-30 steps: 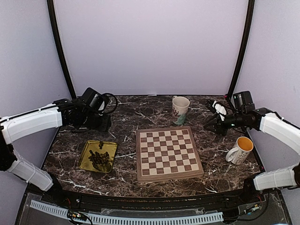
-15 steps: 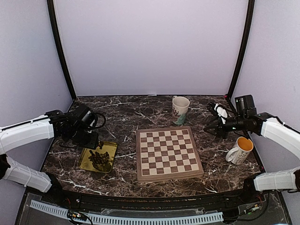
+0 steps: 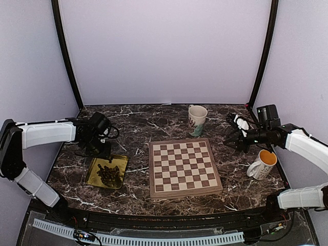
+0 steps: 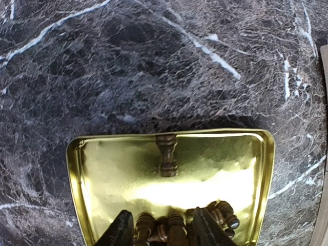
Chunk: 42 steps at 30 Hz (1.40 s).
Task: Set up the chess pieces on the board
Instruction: Pick up the rook from the storage box.
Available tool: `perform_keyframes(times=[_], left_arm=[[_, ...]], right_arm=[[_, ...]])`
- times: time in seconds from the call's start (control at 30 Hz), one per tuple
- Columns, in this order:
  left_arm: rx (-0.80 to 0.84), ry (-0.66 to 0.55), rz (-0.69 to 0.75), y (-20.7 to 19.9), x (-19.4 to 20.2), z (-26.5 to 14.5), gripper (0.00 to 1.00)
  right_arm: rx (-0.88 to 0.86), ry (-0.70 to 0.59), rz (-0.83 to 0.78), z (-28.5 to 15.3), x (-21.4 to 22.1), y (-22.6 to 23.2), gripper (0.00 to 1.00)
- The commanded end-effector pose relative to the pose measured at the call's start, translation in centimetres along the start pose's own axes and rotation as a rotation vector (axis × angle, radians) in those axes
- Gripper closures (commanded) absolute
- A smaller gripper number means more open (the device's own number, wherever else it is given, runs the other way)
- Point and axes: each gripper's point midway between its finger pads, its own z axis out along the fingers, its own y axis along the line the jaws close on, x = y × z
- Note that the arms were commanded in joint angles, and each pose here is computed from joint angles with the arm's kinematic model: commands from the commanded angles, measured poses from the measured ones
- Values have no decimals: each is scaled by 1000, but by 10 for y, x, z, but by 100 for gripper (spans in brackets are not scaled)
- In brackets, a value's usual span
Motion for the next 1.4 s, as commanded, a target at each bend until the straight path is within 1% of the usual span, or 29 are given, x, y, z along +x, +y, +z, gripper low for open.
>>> perform_keyframes(times=[0.0,0.1,0.43,0.53,0.87,1.0,1.17,1.23,1.37], left_arm=[[59,-57,43,-15,-25,0,58],[44,-41,54,-14,-24,7,59],[-2,-11,53,-7,-17,28,66],[-12,-1,56,-5,-15,32,70],[-38,39,54,1,-11,48,71],[-30,55,55,0,-9,52,76],[-25,70,57,-1,-5,54,87],[-23,74,60,-2,-5,52,92],[-4,95,75,-4,-4,40,98]], right_arm=[[31,-8,-30,-2,-1,-4,63],[31,-5,-33,-2,0,-4,63],[27,-1,-31,-1,2,-3,63],[26,0,-33,-1,2,-3,63],[28,8,-36,-1,4,-3,62],[29,11,-40,-1,5,-3,62],[26,15,-39,1,6,-3,62],[25,18,-38,1,7,-3,62],[25,18,-37,1,7,-3,62]])
